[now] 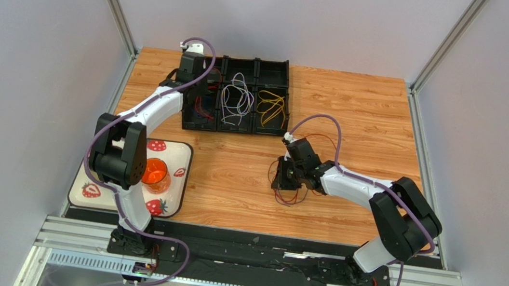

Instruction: Untangle the cables

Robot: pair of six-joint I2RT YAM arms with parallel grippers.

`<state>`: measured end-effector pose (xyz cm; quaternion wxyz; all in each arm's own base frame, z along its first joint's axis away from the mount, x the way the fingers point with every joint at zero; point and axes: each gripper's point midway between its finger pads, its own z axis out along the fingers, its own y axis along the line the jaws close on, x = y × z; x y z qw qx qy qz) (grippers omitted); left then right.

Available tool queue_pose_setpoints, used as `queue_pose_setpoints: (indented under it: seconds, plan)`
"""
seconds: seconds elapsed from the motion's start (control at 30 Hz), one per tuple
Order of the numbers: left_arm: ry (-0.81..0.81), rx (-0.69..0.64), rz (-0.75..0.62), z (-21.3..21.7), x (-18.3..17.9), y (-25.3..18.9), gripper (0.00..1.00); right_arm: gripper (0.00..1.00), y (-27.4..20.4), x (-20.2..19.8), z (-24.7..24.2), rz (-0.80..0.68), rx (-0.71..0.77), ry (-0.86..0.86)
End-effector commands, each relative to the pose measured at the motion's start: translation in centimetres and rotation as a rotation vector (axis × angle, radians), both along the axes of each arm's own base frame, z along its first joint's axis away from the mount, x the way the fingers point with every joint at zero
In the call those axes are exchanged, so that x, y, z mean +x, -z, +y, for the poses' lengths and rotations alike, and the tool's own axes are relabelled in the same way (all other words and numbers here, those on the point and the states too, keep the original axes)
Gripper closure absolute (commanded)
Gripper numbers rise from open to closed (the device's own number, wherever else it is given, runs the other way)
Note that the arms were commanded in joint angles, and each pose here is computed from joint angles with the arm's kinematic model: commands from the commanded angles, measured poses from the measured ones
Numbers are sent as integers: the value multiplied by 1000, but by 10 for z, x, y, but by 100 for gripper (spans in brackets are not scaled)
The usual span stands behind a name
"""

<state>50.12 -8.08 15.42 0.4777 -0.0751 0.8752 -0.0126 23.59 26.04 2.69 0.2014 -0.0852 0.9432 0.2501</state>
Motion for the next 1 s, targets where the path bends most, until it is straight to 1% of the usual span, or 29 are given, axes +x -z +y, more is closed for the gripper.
queue_pose_setpoints:
  seconds: [0.0, 0.03, 0.1, 0.13, 0.17, 0.23, 0.27, 0.33, 0.37, 0.4, 0.43, 0.5, 0.53, 0.57, 0.67, 0.8, 0.83, 0.9, 0.93, 0.97]
  plan:
    - [-74, -36, 3, 18, 9, -8, 93, 100, -17, 3, 3, -42, 27, -11]
    - [-72, -45, -5, 19, 11, -11, 83, 100, -20, 4, 3, -47, 31, -10]
    - [-73, -54, -39, 24, 14, -26, 73, 100, -24, 5, 3, -56, 29, -11]
    - [-77, -53, -46, 26, 15, -31, 65, 100, -28, 6, 4, -63, 33, -12]
    - [-79, -58, -71, 27, 17, -45, 59, 100, -29, 6, 4, -64, 32, -11]
    - [-72, -64, -89, 28, 17, -58, 48, 100, -35, 8, 4, -72, 33, -10]
    - [-64, -73, -118, 27, 19, -74, 46, 100, -38, 10, 5, -80, 35, -9]
    - [-45, -86, -128, 24, 16, -87, 39, 100, -43, 12, 5, -88, 36, -8]
    - [-45, -95, -157, 24, 13, -104, 38, 100, -47, 13, 6, -92, 36, -6]
    - [-42, -104, -168, 23, 10, -110, 37, 100, -49, 14, 6, -95, 32, -7]
    - [-33, -116, -193, 21, 7, -121, 33, 100, -55, 16, 6, -109, 35, -7]
    - [-25, -131, -245, 22, -4, -146, 28, 100, -66, 20, 7, -127, 31, -7]
    - [-13, -138, -256, 20, -8, -153, 27, 100, -71, 22, 7, -137, 31, -8]
    - [-7, -144, -287, 20, -16, -168, 26, 100, -75, 22, 6, -141, 25, -8]
    - [26, -160, -306, 17, -34, -186, 24, 100, -97, 28, 6, -180, 33, -1]
    - [99, -231, -308, 2, -63, -194, 25, 100, -126, 34, 9, -221, 47, -6]
    - [100, -242, -311, 1, -69, -195, 24, 100, -140, 38, 11, -243, 62, -6]
    - [136, -265, -306, -8, -86, -192, 25, 100, -155, 37, 13, -249, 72, -19]
    - [146, -270, -306, -11, -91, -192, 25, 100, -174, 40, 17, -276, 99, -23]
    - [167, -275, -306, -18, -101, -191, 25, 100, -183, 38, 17, -277, 102, -30]
